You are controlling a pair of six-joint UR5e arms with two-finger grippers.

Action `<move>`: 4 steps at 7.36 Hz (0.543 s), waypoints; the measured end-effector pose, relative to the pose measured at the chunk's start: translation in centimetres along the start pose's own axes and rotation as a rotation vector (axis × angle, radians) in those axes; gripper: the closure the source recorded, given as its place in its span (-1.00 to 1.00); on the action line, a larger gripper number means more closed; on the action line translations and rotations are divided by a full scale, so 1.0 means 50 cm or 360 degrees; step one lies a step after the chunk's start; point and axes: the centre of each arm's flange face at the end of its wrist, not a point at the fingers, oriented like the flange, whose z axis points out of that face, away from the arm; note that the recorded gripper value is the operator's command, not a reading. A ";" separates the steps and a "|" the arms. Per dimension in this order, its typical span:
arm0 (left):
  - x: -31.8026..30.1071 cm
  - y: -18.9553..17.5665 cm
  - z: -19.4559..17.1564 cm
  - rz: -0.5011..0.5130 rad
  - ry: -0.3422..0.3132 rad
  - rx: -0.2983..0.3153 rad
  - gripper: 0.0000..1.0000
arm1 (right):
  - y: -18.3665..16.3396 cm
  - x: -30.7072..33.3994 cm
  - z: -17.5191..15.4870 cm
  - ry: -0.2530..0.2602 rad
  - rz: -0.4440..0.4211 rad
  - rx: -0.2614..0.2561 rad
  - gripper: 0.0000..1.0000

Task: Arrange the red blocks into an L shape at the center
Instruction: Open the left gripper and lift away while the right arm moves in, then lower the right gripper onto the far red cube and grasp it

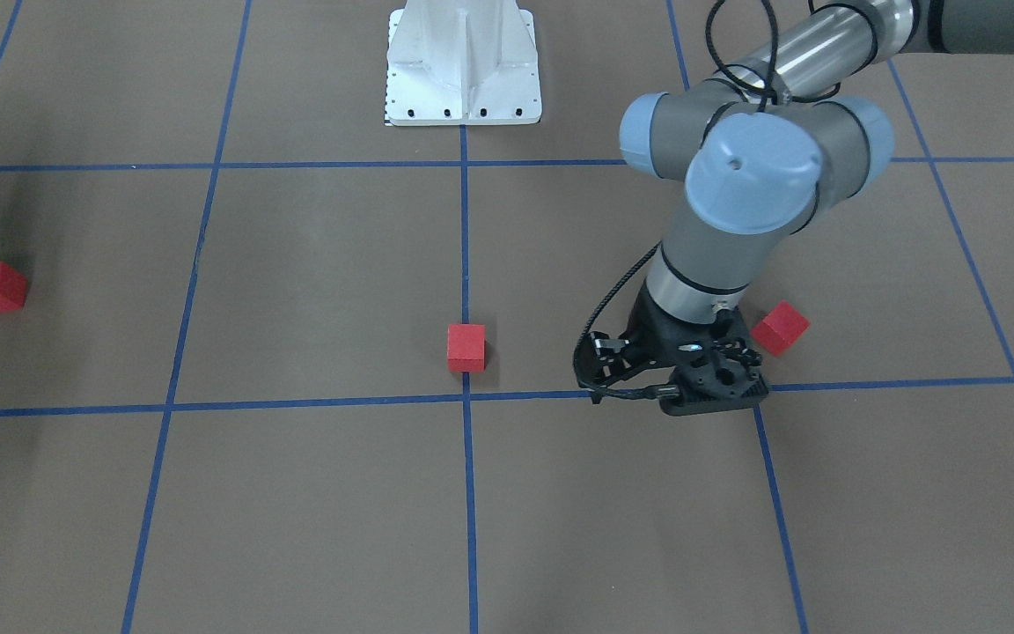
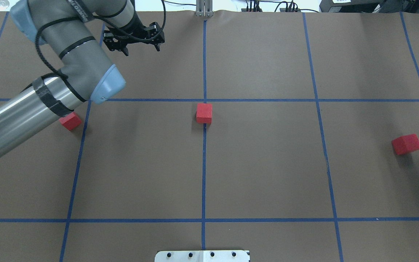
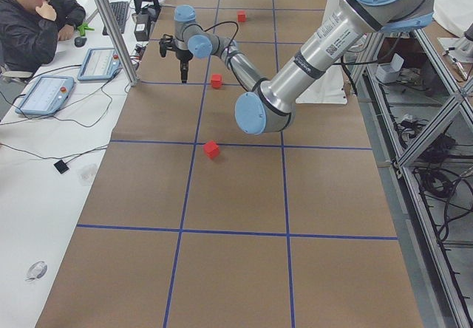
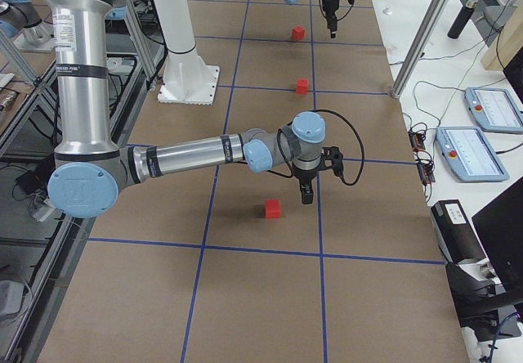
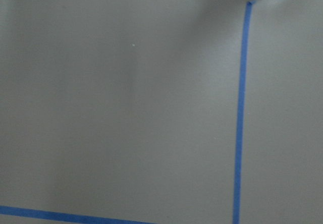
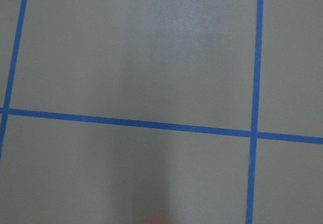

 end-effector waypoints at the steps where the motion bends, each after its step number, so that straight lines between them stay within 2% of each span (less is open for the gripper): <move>1: -0.055 -0.003 0.001 0.0041 -0.0023 0.0010 -0.99 | 0.017 -0.028 0.038 -0.0009 -0.0007 -0.0041 -0.98; 4: -0.105 0.003 0.017 0.0071 -0.0052 0.0003 -0.99 | 0.083 -0.029 0.108 -0.0010 -0.0037 -0.0130 -0.98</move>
